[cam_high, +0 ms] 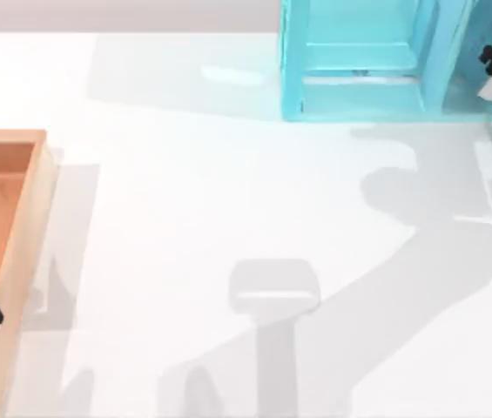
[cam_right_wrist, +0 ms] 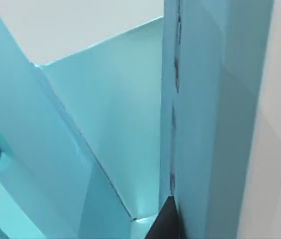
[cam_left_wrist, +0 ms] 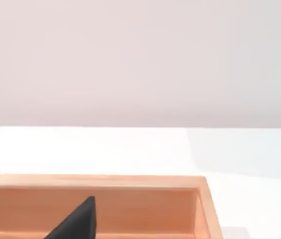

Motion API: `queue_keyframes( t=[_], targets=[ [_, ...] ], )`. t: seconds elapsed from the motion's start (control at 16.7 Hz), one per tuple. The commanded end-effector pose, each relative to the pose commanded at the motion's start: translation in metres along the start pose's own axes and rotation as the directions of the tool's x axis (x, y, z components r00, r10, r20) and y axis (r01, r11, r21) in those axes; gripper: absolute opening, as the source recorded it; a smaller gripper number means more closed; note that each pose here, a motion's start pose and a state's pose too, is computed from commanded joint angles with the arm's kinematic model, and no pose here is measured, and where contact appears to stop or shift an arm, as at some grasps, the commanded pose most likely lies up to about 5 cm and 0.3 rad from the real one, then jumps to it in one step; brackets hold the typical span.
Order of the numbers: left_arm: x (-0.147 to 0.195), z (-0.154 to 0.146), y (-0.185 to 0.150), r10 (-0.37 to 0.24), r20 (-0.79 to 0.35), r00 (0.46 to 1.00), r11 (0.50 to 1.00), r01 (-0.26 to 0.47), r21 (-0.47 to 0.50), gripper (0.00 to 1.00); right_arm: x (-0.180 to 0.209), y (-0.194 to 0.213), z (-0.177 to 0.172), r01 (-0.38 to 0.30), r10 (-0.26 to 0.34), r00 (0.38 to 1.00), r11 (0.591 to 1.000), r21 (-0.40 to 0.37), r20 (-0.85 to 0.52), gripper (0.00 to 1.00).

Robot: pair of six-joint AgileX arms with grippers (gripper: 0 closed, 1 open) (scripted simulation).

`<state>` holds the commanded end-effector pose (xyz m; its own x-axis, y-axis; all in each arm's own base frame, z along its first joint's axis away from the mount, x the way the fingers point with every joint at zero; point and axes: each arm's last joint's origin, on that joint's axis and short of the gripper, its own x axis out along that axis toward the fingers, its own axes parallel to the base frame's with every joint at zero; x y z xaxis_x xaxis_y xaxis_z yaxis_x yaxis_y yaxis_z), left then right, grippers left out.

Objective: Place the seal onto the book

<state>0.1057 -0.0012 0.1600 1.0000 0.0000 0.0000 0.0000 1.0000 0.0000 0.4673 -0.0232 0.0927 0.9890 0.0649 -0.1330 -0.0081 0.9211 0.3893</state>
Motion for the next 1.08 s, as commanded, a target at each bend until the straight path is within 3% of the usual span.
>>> queue_keyframes(
  t=[0.24,0.6,0.84,1.08],
  targets=[
    [0.0,0.0,0.0,0.0,0.0,1.0,1.0,0.0,0.0,1.0,-0.035,0.022,0.049,-0.002,0.002,1.0,1.0,-0.005,-0.006,0.0],
    [0.0,0.0,0.0,0.0,0.0,1.0,1.0,0.0,0.0,1.0,-0.135,0.062,0.123,-0.013,0.013,1.0,1.0,-0.011,0.014,0.0],
    [0.0,0.0,0.0,0.0,0.0,1.0,1.0,0.0,0.0,1.0,-0.194,0.074,0.137,-0.011,0.011,1.0,1.0,-0.006,0.015,0.0],
    [0.0,0.0,0.0,0.0,0.0,1.0,1.0,0.0,0.0,1.0,-0.216,0.076,0.136,-0.004,0.004,1.0,1.0,0.001,0.003,0.0]
  ],
)
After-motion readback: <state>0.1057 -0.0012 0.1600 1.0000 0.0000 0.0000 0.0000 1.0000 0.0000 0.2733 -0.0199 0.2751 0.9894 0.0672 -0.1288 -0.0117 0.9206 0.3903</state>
